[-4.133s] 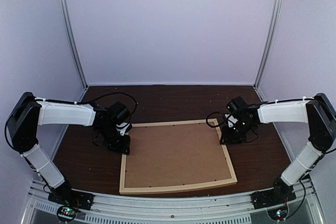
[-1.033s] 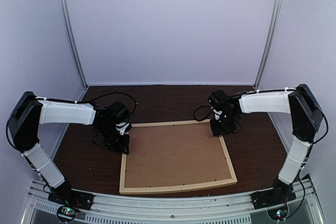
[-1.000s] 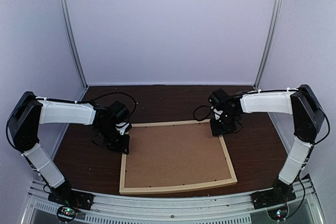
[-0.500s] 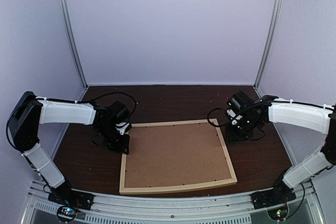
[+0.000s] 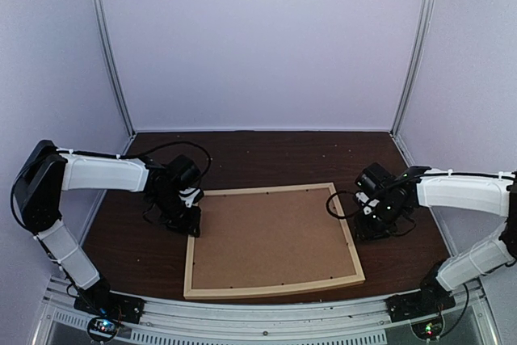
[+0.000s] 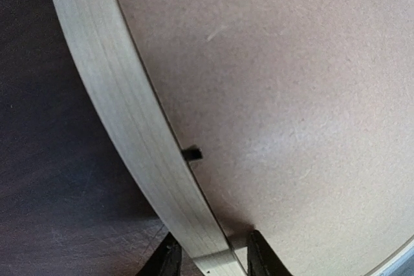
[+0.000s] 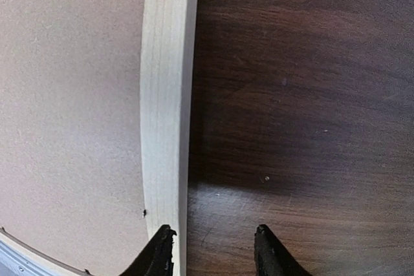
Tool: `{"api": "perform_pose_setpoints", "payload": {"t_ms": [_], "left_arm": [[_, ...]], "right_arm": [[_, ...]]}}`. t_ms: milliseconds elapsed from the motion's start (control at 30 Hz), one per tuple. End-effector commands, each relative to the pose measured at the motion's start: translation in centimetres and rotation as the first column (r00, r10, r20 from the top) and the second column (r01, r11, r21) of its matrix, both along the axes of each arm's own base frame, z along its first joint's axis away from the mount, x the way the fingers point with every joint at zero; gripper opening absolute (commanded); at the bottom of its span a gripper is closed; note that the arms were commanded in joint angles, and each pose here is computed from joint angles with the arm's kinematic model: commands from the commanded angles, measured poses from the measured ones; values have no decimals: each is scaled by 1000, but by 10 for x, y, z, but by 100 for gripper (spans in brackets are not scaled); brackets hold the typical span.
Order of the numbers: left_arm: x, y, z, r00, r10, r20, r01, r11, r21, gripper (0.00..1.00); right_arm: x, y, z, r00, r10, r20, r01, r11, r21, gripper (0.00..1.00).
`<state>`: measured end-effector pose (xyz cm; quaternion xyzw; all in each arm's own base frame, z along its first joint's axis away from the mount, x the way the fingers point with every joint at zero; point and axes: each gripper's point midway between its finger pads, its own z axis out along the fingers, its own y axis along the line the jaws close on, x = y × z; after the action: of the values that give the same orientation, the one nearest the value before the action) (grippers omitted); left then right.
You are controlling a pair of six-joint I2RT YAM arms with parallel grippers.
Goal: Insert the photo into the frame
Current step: Press the fastener onto the backboard.
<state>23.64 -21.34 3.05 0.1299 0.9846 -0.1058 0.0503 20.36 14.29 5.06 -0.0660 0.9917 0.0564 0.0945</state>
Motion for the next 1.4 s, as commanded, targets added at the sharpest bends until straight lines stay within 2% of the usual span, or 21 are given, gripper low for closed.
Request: {"api": "perform_pose_setpoints", "payload": {"t_ms": [0,1367], "left_arm": [[9,-10,-6,1000,1,20,0,1000,-20,36],[4,-6,-6,1000,4,22,-4,1000,-18,36]], "right_arm": [[2,9,-4,1000,0,4,-1,1000,19,43],[-12,49,-32,996,79,-33,-81,995,-50,43]]}}
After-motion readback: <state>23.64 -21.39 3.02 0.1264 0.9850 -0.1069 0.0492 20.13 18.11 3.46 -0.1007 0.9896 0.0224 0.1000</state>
